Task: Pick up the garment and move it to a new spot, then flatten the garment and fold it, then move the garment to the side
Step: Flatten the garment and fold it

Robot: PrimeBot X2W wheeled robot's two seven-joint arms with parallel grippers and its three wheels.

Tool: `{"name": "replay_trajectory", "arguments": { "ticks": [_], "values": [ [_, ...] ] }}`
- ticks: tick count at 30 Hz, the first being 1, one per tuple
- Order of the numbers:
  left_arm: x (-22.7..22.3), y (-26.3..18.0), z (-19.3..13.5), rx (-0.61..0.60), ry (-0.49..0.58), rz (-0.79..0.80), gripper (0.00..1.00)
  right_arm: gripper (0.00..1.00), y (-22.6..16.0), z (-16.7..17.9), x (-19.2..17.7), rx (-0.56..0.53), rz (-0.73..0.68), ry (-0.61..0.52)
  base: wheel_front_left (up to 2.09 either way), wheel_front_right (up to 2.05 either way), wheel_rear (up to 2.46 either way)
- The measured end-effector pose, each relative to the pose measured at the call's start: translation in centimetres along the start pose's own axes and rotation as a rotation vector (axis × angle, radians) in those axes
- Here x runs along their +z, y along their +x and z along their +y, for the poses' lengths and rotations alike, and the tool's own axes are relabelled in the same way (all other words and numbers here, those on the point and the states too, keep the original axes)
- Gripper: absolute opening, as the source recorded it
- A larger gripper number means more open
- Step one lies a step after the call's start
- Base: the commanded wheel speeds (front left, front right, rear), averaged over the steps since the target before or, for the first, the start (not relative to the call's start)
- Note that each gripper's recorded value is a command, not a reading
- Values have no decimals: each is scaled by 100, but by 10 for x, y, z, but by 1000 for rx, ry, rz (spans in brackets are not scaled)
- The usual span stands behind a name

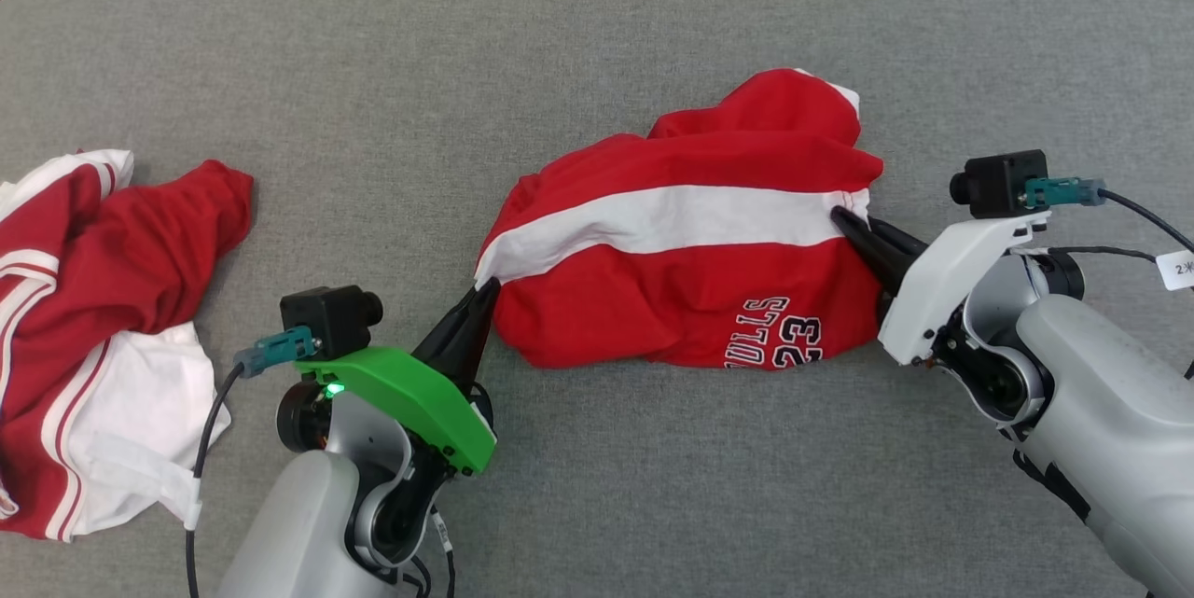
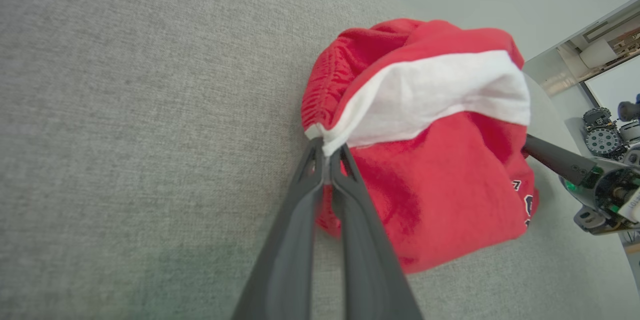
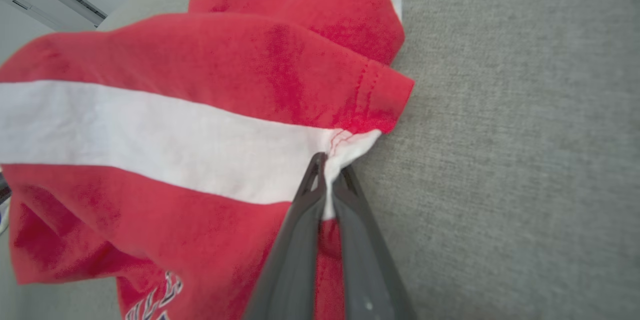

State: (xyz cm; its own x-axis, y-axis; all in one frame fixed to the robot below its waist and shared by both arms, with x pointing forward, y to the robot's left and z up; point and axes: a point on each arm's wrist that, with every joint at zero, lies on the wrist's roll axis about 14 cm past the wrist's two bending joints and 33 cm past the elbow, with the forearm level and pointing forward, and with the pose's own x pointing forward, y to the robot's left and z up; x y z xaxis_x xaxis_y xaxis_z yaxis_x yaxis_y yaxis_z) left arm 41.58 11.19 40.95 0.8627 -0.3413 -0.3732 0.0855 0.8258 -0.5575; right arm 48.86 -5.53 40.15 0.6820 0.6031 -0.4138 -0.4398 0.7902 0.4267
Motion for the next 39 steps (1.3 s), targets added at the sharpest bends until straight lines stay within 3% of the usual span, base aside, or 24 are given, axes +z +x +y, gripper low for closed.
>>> {"name": "replay_trajectory", "arguments": {
  "ticks": [10,15,17,29,33,39],
  "values": [
    [20,-20,-14,-45,52,-74,0,0,-31,22,42,36,-210,-10,0,0,0],
    [50,-18,-30,-92,189,-96,0,0,-50,33,78,63,-343,-20,0,0,0],
    [73,-9,-36,-99,309,-103,0,0,-53,33,98,69,-388,-38,0,0,0],
    [215,82,-83,-111,638,-203,0,0,-30,31,238,126,-585,-186,0,0,0],
    [260,114,-92,-97,686,-271,0,0,-22,24,291,128,-689,-233,0,0,0],
    [298,155,-98,-105,673,-362,0,0,-11,12,345,133,-834,-261,0,0,0]
  ]
}}
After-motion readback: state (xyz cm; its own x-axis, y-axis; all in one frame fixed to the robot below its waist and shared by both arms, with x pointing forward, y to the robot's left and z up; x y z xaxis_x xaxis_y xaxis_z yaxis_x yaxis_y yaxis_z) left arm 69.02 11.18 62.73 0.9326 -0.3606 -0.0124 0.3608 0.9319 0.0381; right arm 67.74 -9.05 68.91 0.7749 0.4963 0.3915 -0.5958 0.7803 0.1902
